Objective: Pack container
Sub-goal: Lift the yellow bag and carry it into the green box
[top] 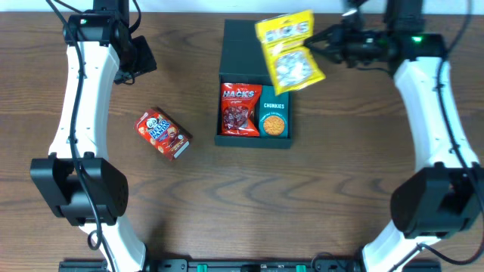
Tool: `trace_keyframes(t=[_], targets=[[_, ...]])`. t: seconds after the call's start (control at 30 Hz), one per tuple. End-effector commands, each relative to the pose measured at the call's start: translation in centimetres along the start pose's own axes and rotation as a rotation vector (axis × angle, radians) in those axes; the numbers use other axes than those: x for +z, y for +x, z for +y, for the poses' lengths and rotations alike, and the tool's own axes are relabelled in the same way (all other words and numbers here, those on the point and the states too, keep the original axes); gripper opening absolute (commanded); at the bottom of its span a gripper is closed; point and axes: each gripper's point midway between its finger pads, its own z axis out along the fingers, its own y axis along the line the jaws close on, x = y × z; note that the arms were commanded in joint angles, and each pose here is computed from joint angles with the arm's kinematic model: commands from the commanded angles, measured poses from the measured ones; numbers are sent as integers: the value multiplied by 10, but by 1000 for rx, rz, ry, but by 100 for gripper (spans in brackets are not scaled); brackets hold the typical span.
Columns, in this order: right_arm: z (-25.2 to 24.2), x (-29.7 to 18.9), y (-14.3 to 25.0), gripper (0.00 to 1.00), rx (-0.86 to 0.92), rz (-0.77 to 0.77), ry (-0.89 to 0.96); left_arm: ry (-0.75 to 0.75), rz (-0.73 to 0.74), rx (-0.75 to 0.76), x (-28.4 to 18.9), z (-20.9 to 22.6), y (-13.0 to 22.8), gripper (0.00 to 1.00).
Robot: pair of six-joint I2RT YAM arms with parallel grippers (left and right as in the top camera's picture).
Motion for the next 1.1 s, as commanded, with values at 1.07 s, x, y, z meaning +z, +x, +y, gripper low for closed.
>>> trace_keyframes(t=[1.07], targets=[[-29, 109, 85, 2, 621, 142, 216, -40, 24, 9, -1, 10, 5, 49]])
